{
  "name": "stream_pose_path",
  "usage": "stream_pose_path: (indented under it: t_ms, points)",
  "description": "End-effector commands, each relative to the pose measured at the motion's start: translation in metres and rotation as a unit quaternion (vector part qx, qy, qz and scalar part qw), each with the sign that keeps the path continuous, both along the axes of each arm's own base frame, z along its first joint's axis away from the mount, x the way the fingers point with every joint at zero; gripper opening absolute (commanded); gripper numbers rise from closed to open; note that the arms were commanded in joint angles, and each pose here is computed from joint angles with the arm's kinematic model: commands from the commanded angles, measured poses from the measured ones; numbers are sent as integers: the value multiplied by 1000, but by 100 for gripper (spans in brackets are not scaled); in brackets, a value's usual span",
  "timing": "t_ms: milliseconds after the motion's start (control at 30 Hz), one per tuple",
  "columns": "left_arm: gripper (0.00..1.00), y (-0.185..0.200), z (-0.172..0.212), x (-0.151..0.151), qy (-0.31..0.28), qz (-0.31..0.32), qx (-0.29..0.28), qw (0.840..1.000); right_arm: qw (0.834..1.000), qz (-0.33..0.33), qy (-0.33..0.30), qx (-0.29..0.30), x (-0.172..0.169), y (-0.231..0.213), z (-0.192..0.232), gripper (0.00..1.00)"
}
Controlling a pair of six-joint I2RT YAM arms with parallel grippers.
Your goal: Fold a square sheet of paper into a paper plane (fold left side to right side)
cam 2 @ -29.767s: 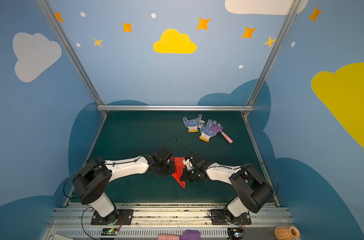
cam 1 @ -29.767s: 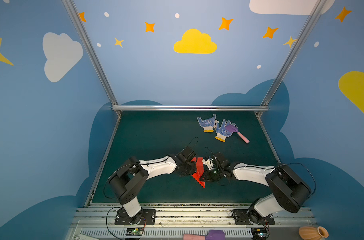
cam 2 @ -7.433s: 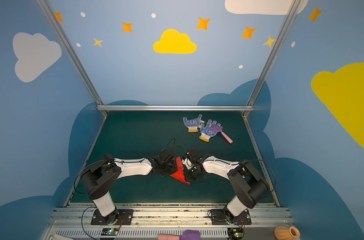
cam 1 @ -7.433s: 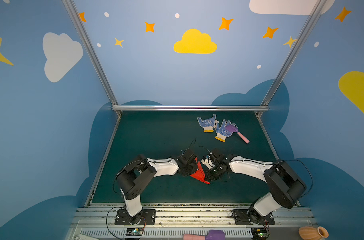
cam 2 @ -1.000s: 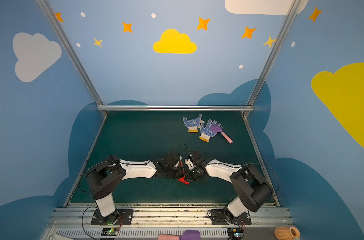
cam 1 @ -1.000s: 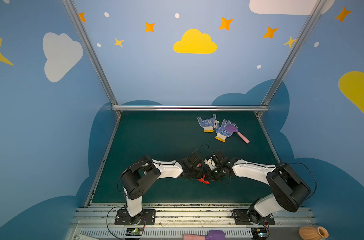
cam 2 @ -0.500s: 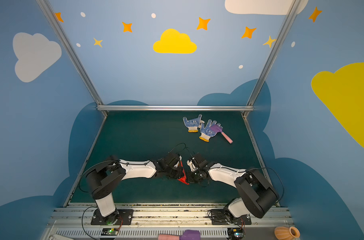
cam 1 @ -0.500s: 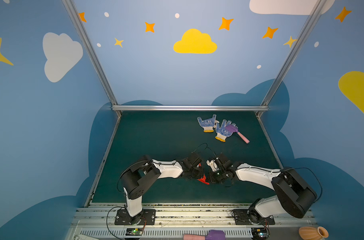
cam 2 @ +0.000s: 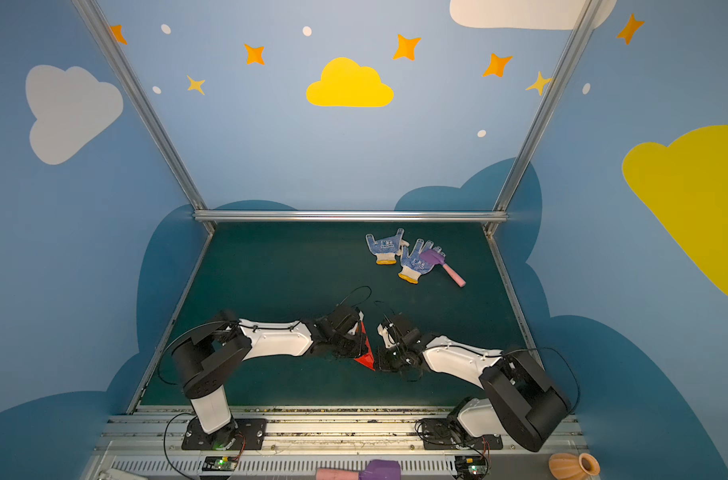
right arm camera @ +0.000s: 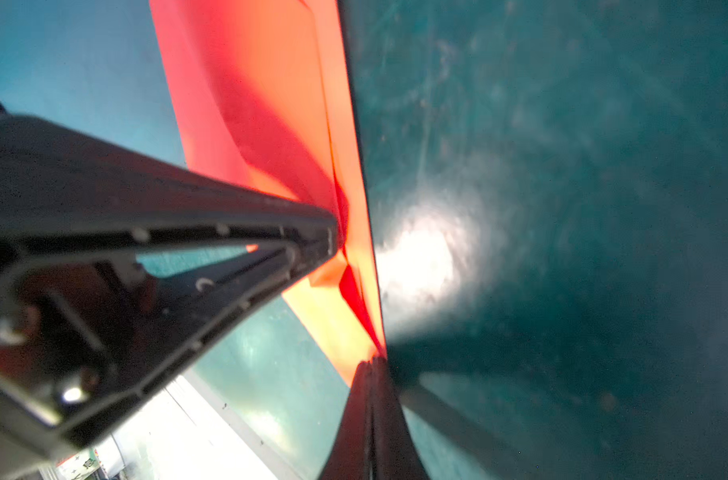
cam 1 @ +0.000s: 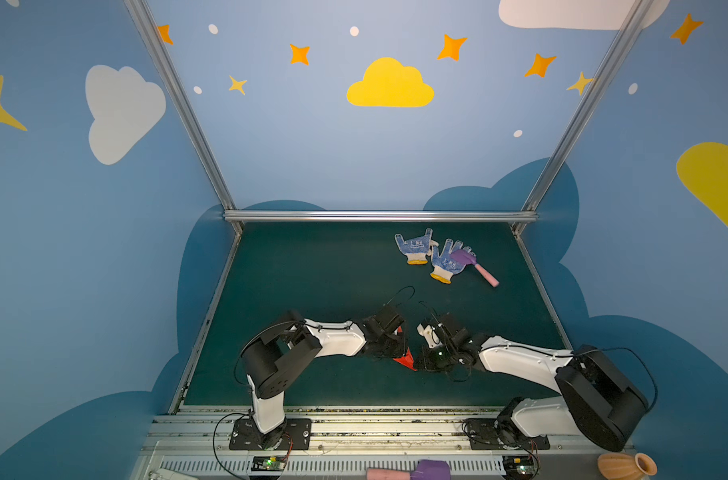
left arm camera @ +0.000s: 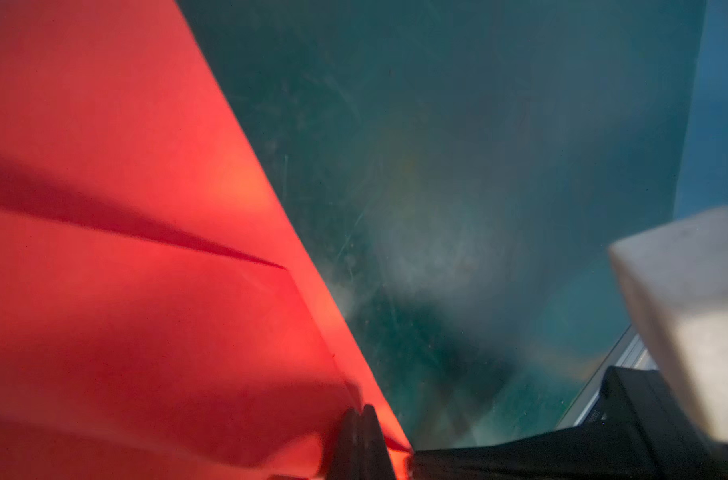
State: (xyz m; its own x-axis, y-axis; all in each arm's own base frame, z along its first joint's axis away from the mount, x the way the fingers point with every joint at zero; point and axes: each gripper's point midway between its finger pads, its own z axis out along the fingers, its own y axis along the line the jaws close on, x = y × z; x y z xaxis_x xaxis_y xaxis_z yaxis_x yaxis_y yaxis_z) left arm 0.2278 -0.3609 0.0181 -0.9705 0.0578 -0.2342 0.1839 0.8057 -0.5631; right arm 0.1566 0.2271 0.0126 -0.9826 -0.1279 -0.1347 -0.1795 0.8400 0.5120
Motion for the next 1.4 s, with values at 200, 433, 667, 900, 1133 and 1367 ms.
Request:
stream_pose_path:
  t_ms: [200, 433, 667, 900, 1133, 1367]
  points:
    - [3, 20, -22, -5, 6, 9, 43, 999, 984, -32, 112, -133, -63, -65, -43, 0]
    - [4, 24, -22, -5, 4, 17, 43, 999, 981, -57, 110, -148, -68, -79, -34, 0]
    - [4, 27, -23, -6, 2, 26, 40, 999, 992, -66, 47, -97, -44, -69, 9, 0]
    - [4, 28, -25, -8, 8, 37, 34, 999, 999, -20, 16, -43, -13, -26, 37, 0]
    - [4, 32, -25, -3, -3, 49, 43, 998, 1000, -4, 5, -29, 15, 7, 35, 0]
    - [4, 31, -23, -3, -4, 50, 41, 998, 1000, 5, 16, -26, 18, 19, 24, 0]
